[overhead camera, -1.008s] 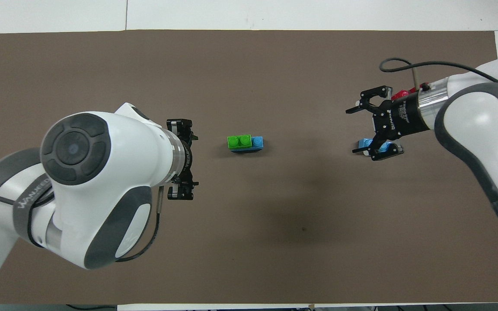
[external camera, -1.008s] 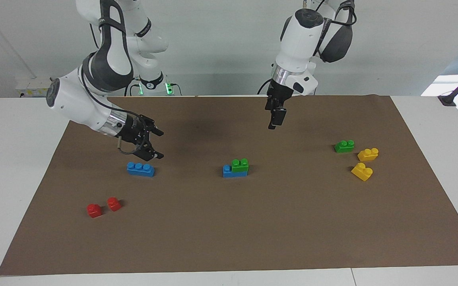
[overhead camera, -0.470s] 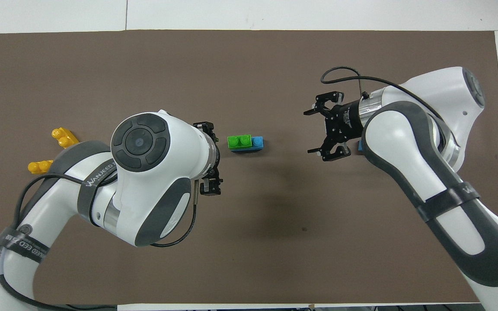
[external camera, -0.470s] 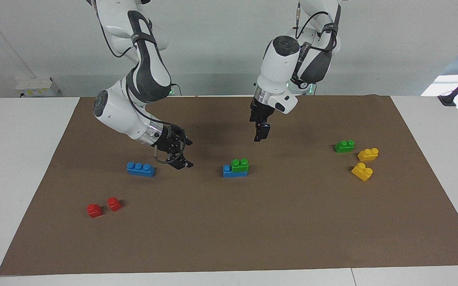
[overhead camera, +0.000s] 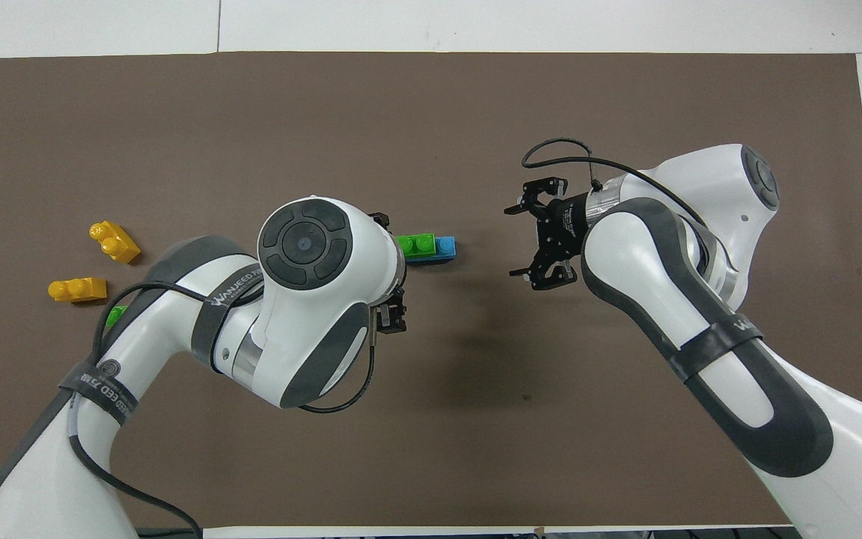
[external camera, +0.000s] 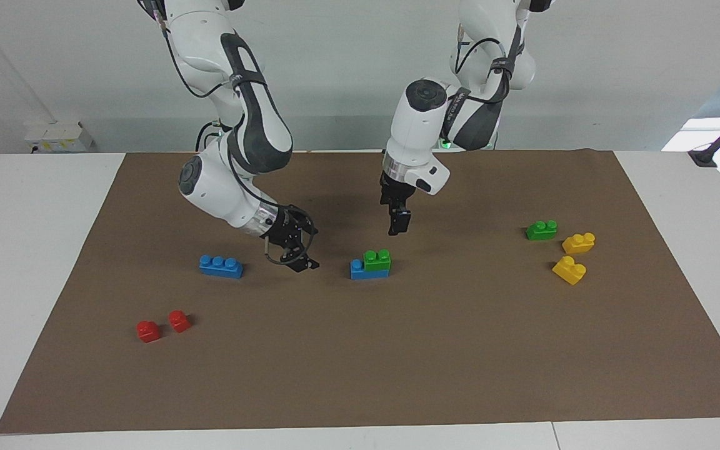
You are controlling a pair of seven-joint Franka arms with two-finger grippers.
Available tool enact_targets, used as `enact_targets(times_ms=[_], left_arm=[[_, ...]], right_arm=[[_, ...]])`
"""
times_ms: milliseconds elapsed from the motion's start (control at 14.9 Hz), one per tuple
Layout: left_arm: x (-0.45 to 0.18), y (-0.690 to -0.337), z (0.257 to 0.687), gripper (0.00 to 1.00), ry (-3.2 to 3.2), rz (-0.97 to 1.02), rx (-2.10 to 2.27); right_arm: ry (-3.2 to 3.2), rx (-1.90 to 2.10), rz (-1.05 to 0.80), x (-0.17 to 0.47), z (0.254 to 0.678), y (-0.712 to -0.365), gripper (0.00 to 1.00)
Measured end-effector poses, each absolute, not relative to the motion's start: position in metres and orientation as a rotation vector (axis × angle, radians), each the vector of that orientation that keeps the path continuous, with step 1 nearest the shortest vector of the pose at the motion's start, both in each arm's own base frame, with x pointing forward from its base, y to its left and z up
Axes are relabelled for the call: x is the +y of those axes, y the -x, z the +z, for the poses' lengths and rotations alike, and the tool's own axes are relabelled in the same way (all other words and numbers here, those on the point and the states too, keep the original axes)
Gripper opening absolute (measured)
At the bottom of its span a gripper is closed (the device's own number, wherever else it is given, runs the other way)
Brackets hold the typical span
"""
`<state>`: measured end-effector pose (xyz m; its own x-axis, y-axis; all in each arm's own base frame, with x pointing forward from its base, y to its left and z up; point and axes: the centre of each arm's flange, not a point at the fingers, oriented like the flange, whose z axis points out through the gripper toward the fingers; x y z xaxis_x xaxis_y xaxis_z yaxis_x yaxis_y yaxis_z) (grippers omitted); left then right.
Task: Remove green block with left arm and hold with right
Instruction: 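Grasp the green brick with the left gripper while the right gripper grasps the blue brick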
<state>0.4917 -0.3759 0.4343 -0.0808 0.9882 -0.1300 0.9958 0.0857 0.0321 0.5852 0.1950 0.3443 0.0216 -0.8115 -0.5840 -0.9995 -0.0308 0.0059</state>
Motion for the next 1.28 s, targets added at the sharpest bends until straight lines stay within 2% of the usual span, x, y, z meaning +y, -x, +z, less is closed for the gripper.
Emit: enact_targets(times_ms=[470,739,1277], left_arm=[[-0.399,-0.51,0.402,1.0,-2.052,-0.087,2.261],[-0.402,-0.534,0.399,1.0,-2.036,-0.058,2.257],[-0.399,-0.541,0.385,1.0,-2.044,-0.027,2.272]], right_arm=[[1.87,1.853,0.575,0.251,0.3,-0.577,1.0],[1.871,1.851,0.559,0.265,0.292,-0.573,1.0],[1.831,1.863,0.537,0.271,0.283,-0.581,1.0]])
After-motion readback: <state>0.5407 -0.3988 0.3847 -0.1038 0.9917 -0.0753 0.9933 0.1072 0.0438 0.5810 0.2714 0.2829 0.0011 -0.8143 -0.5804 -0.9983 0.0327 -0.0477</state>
